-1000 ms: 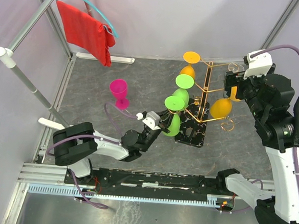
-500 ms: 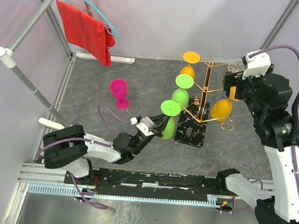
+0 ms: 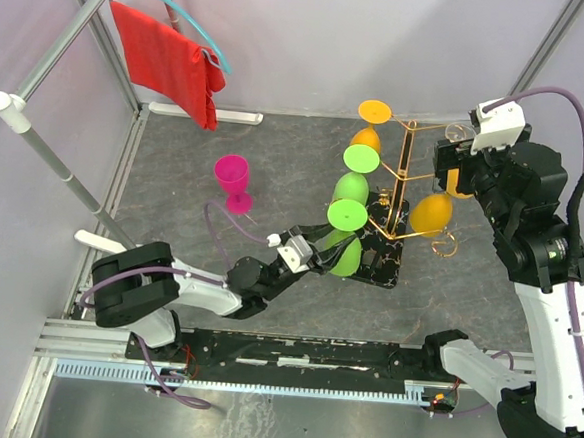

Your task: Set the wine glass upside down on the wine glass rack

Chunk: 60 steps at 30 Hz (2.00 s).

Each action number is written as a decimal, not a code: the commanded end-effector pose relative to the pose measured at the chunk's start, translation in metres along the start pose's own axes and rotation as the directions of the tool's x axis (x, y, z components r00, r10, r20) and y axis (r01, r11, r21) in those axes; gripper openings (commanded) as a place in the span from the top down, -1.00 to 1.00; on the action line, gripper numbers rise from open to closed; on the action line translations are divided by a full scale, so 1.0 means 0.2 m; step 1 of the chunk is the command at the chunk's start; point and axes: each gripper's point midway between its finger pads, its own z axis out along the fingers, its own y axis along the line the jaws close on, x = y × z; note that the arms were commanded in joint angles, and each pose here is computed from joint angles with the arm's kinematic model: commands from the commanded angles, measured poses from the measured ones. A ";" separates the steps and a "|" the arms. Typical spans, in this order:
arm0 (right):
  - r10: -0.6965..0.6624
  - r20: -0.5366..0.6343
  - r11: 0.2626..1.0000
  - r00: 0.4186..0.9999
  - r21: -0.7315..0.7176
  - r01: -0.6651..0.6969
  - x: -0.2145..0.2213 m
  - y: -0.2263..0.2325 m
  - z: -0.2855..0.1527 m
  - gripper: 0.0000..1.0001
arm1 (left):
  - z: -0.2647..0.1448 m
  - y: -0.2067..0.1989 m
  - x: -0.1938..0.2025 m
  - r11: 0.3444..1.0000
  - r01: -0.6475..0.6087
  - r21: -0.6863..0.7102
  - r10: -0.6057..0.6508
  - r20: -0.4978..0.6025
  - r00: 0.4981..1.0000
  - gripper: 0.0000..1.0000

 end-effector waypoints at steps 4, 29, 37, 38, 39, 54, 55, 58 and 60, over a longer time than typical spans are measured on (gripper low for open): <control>0.021 0.054 1.000 0.998 -0.024 -0.020 -0.07 0.02 0.00 -1.00 | -0.07 0.11 -0.06 0.994 0.011 -0.105 -0.008 0.027 1.000 -0.26; 0.138 -0.035 0.971 0.990 -0.190 -0.143 -0.12 0.22 0.20 -0.99 | -0.62 0.86 -0.41 0.717 -0.227 -0.659 -0.098 -0.417 0.904 -0.64; 0.139 -0.120 0.972 0.983 -0.174 -0.159 -0.01 0.21 0.14 -0.99 | -0.51 0.99 -0.29 0.720 -0.434 -0.541 -0.159 -0.737 0.657 -0.76; 0.137 -0.133 0.972 0.982 -0.172 -0.159 0.01 0.21 0.12 -0.99 | -0.51 1.01 -0.26 0.722 -0.456 -0.521 -0.164 -0.768 0.619 -0.76; 0.135 -0.138 0.973 0.981 -0.168 -0.158 0.02 0.21 0.11 -0.99 | -0.51 1.03 -0.23 0.721 -0.469 -0.510 -0.169 -0.786 0.594 -0.77; 0.106 -0.200 0.976 0.974 -0.167 -0.140 0.14 0.22 0.11 -1.00 | -0.60 1.33 -0.01 0.689 -0.505 -0.520 -0.262 -0.828 0.495 -0.76; 0.110 -0.198 0.975 0.974 -0.167 -0.144 0.14 0.22 0.11 -1.00 | -0.60 1.34 0.00 0.690 -0.509 -0.515 -0.263 -0.833 0.486 -0.76; 0.115 -0.184 0.975 0.976 -0.165 -0.146 0.13 0.22 0.10 -1.00 | -0.60 1.38 0.02 0.681 -0.517 -0.519 -0.267 -0.833 0.484 -0.75; 0.114 -0.181 0.976 0.977 -0.164 -0.144 0.12 0.21 0.10 -1.00 | -0.59 1.40 0.03 0.675 -0.515 -0.528 -0.268 -0.826 0.497 -0.76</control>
